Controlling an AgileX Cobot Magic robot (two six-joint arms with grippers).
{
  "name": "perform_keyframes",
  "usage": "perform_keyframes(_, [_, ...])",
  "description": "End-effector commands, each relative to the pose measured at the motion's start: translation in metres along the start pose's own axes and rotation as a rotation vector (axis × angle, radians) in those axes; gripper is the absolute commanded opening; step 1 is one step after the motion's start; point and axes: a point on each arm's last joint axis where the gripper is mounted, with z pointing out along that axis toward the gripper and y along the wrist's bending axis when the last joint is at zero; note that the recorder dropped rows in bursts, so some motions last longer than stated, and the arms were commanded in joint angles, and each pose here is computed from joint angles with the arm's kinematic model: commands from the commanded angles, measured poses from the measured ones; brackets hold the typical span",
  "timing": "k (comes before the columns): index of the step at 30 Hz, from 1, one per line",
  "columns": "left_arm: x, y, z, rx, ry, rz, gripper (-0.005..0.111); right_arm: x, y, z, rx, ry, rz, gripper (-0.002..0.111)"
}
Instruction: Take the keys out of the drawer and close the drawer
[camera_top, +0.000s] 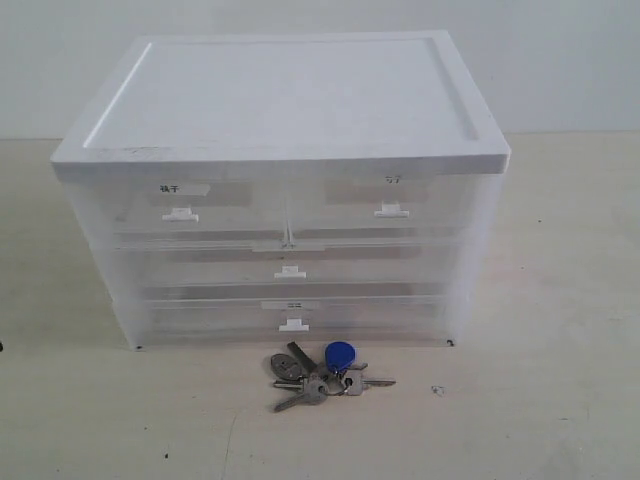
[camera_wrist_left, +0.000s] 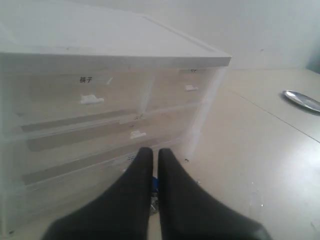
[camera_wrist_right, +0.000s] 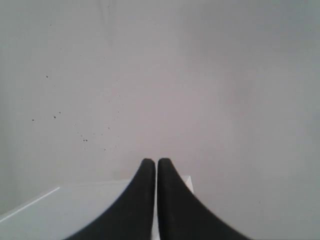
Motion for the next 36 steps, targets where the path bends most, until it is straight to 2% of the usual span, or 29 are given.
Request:
perform_keyframes(1, [0.002,0.001,-0.001,-0.003,0.013,-0.026,0.005,0.000,0.000,-0.001,0.005,-0.001,0.009,0.000])
perform_keyframes(4, [0.002,0.001,-0.001,-0.004,0.012,-0.022,0.005,0.000,0.000,-0.001,0.005,-0.007,0.127,0.000])
perform_keyframes(13, [0.004,0.001,-0.001,-0.006,0.018,-0.019,0.005,0.000,0.000,-0.001,0.005,-0.007,0.135,0.000])
perform_keyframes(18, [0.022,0.006,0.001,-0.011,0.044,-0.012,0.005,0.000,-0.001,-0.001,0.006,-0.006,0.135,0.000])
perform_keyframes(21, [0.036,0.010,0.001,-0.032,0.065,0.060,0.005,0.000,-0.001,-0.001,0.006,-0.006,0.135,0.000])
perform_keyframes(23, [0.044,0.014,0.001,-0.059,0.076,0.062,0.005,0.000,-0.001,-0.001,0.006,-0.006,0.135,0.000])
perform_keyframes(29, [0.046,0.025,-0.003,-0.206,0.083,0.020,0.005,0.000,-0.001,-0.001,0.006,-0.006,0.135,0.000])
perform_keyframes(36, [0.044,0.033,-0.008,-0.371,0.033,0.040,0.005,0.000,-0.001,-0.001,0.006,-0.006,0.135,0.000])
